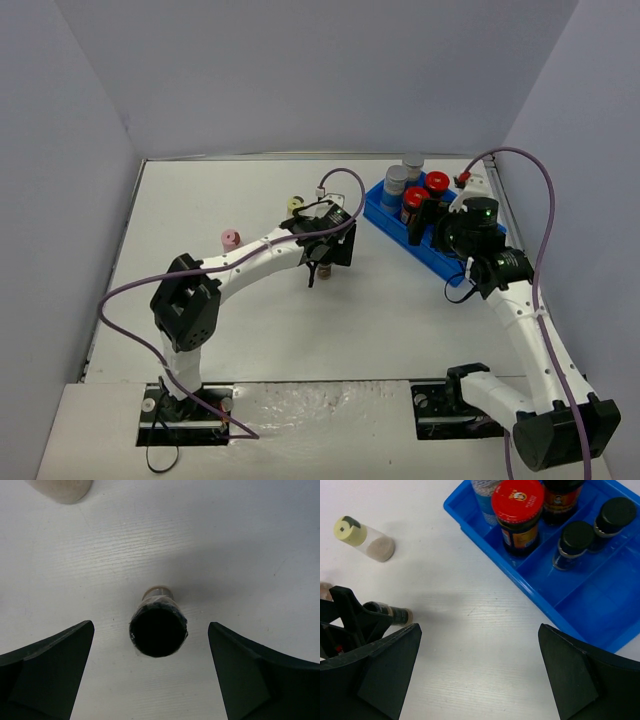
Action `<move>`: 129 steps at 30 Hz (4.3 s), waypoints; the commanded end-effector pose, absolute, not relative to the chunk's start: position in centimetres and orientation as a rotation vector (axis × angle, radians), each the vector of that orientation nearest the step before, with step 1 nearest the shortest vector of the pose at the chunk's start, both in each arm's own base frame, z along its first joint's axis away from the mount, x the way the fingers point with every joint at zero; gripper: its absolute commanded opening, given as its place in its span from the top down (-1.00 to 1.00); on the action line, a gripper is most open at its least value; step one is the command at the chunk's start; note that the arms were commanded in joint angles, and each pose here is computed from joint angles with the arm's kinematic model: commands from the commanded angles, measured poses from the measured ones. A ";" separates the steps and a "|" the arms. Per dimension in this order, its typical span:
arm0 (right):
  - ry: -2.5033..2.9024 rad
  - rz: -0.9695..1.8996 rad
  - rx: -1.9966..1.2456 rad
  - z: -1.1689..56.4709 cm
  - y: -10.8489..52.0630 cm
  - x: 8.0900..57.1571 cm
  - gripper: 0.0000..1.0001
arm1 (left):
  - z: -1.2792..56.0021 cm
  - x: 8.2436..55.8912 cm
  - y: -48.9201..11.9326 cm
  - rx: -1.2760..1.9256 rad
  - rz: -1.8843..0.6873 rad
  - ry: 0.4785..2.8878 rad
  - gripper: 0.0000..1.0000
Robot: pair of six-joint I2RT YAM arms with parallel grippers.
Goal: Organize the condiment bottles
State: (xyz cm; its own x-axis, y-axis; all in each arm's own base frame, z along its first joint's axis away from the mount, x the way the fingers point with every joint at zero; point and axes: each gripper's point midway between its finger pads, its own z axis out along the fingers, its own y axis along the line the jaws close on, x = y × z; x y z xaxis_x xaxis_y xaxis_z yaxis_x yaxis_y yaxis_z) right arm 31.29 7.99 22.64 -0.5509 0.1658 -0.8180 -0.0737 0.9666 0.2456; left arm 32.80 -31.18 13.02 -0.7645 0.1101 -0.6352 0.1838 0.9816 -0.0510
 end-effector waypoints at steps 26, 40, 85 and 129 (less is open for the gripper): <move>2.259 0.347 -0.590 15.0 28.1 33.8 -0.90 | 18.5 21.7 -6.3 -0.230 -0.094 2.121 -0.94; 2.321 0.223 -0.633 10.0 29.6 34.5 -0.33 | 18.0 23.0 -8.2 -0.080 -0.119 2.159 -0.94; 2.223 -0.104 0.472 16.6 0.1 41.7 1.00 | 19.0 26.6 -8.2 -0.095 -0.198 2.089 -0.94; 2.089 0.217 -0.236 26.5 15.7 43.7 -1.00 | 18.8 26.4 -7.2 -0.127 -0.168 2.121 -0.94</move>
